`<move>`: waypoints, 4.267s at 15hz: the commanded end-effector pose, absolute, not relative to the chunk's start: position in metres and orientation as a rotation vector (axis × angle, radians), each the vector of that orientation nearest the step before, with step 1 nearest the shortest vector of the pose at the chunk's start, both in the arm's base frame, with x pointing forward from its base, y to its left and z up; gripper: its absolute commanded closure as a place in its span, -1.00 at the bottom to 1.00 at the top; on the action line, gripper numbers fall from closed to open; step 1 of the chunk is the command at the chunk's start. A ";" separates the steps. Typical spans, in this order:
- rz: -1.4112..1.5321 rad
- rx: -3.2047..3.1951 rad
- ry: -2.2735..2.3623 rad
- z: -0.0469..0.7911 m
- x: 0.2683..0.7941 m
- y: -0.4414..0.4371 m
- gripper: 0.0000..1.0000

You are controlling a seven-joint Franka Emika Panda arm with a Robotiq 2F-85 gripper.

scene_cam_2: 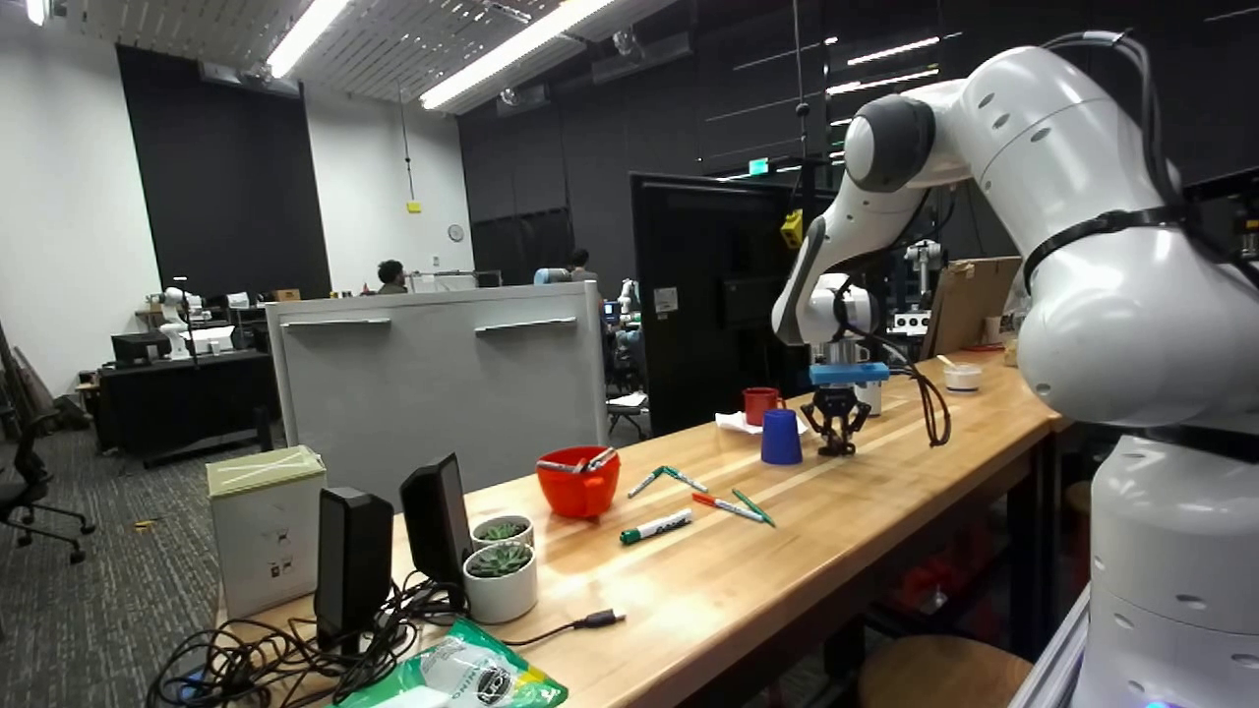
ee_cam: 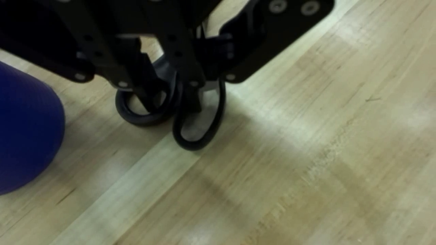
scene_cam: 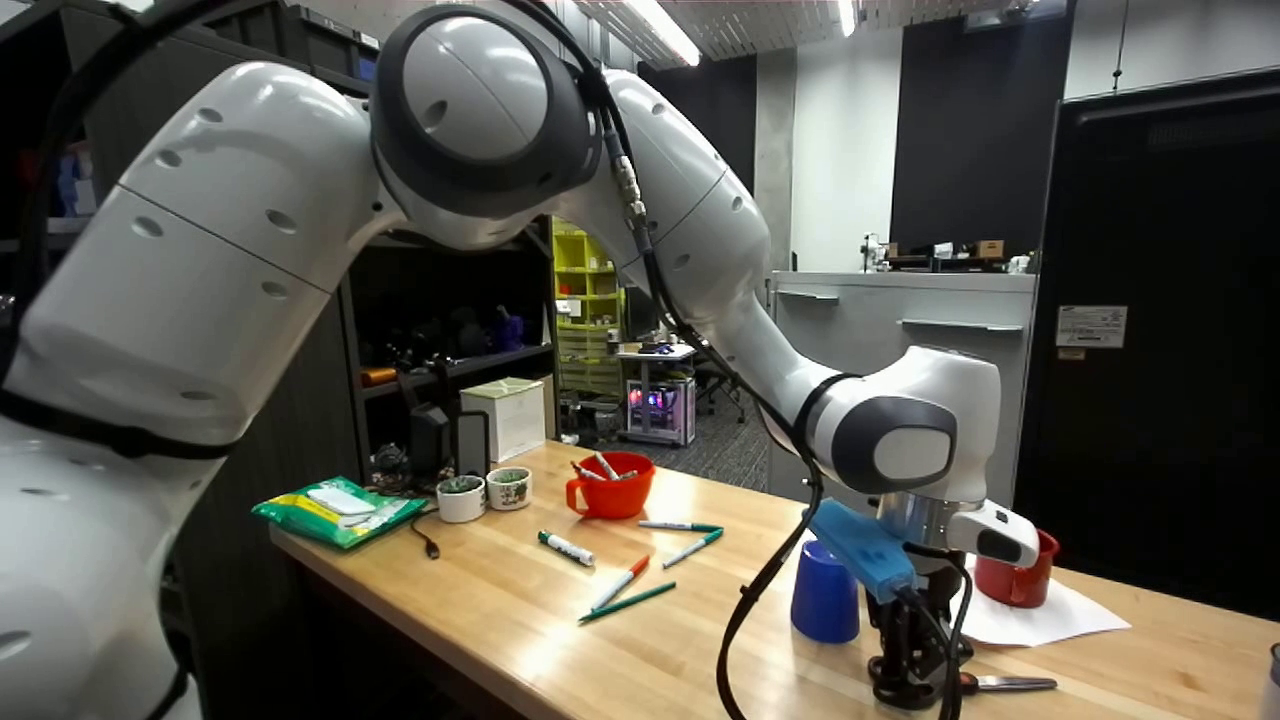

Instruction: Open and close the scissors

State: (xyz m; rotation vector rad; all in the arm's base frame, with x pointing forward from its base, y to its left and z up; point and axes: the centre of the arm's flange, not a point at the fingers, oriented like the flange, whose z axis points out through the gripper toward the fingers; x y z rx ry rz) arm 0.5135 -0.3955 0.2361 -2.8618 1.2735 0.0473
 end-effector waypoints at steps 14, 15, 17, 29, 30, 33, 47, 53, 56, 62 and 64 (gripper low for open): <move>0.013 -2.872 1.280 0.246 0.495 -0.397 0.38; 0.010 -2.873 1.281 0.247 0.494 -0.397 0.39; 0.002 -2.875 1.285 0.249 0.493 -0.399 0.25; -0.071 -2.883 1.281 0.270 0.488 -0.397 0.22; -0.081 -2.885 1.278 0.273 0.487 -0.397 0.21; -0.096 -2.904 1.250 0.282 0.481 -0.395 0.23; -0.143 -3.113 0.910 0.358 0.421 -0.344 -0.49; -0.126 -3.142 0.785 0.367 0.398 -0.286 -1.00; -0.124 -3.135 0.682 0.371 0.392 -0.254 -1.00; -0.057 -3.138 0.454 0.389 0.393 -0.198 -1.00; -0.009 -3.139 0.350 0.397 0.393 -0.180 -1.00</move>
